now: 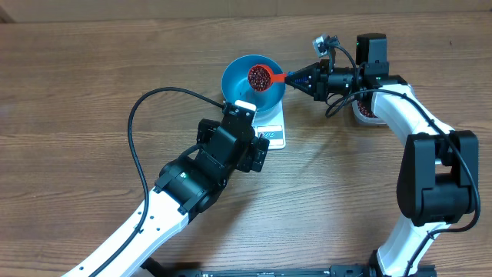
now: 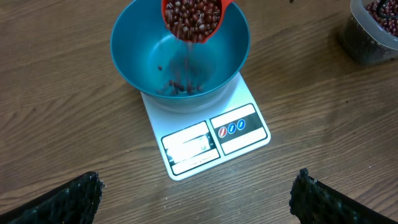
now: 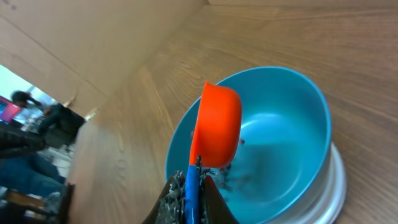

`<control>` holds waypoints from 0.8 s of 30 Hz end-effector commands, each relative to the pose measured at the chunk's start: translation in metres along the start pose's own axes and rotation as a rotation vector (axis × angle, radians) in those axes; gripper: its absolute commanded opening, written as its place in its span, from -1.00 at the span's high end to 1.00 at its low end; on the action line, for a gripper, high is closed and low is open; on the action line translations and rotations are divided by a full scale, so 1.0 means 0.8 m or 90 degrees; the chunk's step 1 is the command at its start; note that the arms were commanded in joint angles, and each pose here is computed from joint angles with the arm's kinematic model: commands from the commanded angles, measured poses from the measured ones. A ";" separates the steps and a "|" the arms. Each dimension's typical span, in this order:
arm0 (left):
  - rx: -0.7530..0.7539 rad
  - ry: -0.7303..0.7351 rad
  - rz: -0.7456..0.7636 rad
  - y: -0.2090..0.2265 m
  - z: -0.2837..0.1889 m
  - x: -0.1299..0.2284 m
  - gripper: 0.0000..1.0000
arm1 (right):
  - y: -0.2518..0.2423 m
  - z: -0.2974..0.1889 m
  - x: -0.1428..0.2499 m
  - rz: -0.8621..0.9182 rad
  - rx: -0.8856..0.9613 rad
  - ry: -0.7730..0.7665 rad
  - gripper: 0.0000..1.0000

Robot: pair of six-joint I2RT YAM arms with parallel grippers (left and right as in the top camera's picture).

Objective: Scoop item into bowl and weigh 150g on scale
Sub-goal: 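Carry the scoop left over the teal bowl on the scale, then tilt the scoop with the right gripper to pour beans into the bowl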

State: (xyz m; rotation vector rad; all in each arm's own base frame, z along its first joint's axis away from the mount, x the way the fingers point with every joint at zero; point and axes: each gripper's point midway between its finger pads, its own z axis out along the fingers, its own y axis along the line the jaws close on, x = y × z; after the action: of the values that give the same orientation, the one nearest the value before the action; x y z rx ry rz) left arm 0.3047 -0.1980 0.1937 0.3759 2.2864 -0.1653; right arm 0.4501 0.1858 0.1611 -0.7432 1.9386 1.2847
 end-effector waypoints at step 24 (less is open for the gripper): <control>-0.012 0.004 -0.006 0.003 0.005 0.004 -0.99 | -0.001 0.002 -0.009 -0.430 0.003 -0.003 0.92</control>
State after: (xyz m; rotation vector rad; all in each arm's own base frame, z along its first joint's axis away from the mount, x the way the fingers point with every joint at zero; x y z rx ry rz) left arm 0.3048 -0.1979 0.1937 0.3757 2.2863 -0.1648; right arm 0.4518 0.1849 0.1594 -1.1534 1.6023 0.9434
